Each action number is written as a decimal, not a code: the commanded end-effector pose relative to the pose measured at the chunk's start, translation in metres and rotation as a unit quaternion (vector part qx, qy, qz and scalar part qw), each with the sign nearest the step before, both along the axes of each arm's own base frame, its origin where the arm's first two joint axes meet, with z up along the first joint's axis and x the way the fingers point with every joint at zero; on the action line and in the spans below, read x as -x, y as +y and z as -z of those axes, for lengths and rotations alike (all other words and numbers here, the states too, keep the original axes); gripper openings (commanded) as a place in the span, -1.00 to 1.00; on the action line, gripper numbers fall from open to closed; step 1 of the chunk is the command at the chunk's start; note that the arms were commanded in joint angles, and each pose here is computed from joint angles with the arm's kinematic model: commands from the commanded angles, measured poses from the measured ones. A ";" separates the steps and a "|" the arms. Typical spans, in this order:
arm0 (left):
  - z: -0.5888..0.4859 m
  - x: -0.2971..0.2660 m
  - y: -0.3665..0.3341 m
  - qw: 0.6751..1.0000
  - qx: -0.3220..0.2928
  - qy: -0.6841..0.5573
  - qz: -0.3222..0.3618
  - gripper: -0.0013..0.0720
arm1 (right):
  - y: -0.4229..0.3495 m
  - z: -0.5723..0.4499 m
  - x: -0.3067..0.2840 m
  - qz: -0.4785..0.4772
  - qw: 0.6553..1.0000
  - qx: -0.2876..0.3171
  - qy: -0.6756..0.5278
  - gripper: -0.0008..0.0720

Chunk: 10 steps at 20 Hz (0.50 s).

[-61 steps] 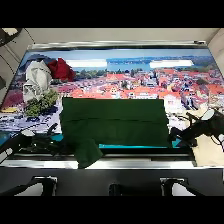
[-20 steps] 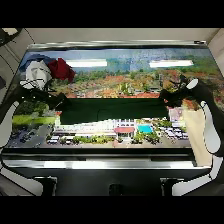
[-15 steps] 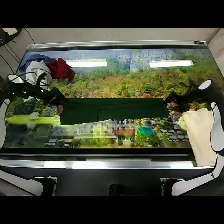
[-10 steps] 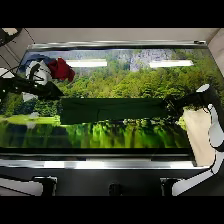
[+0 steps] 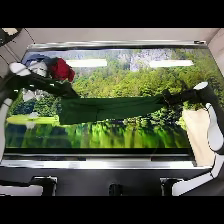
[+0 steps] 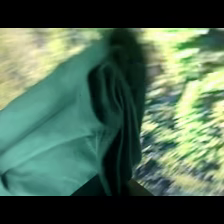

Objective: Fold the shirts.

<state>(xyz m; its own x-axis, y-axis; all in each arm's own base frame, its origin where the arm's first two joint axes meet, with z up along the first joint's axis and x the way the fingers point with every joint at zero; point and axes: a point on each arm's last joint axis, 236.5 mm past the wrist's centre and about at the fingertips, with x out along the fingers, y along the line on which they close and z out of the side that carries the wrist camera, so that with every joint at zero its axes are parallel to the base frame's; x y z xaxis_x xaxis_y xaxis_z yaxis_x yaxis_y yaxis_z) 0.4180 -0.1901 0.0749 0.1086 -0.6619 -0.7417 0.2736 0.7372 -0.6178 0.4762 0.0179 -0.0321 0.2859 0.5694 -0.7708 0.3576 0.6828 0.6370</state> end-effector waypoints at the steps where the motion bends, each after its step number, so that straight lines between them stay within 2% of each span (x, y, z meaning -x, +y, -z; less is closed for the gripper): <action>1: 0.029 0.016 -0.076 0.999 0.000 -0.008 0.046 -0.87 | 0.011 -0.079 0.011 -0.043 0.995 0.014 -0.086 -0.87; 3: 0.045 0.025 -0.122 0.998 0.010 -0.003 0.056 -0.87 | 0.018 -0.125 0.030 -0.063 0.990 0.023 -0.121 -0.87; 6: 0.051 0.022 -0.188 0.996 0.089 0.018 0.016 -0.87 | 0.030 -0.183 0.063 -0.088 0.981 0.039 -0.168 -0.86; 10: 0.079 0.041 -0.247 0.978 0.172 0.119 -0.011 -0.87 | 0.040 -0.242 0.097 -0.099 0.964 0.066 -0.236 -0.86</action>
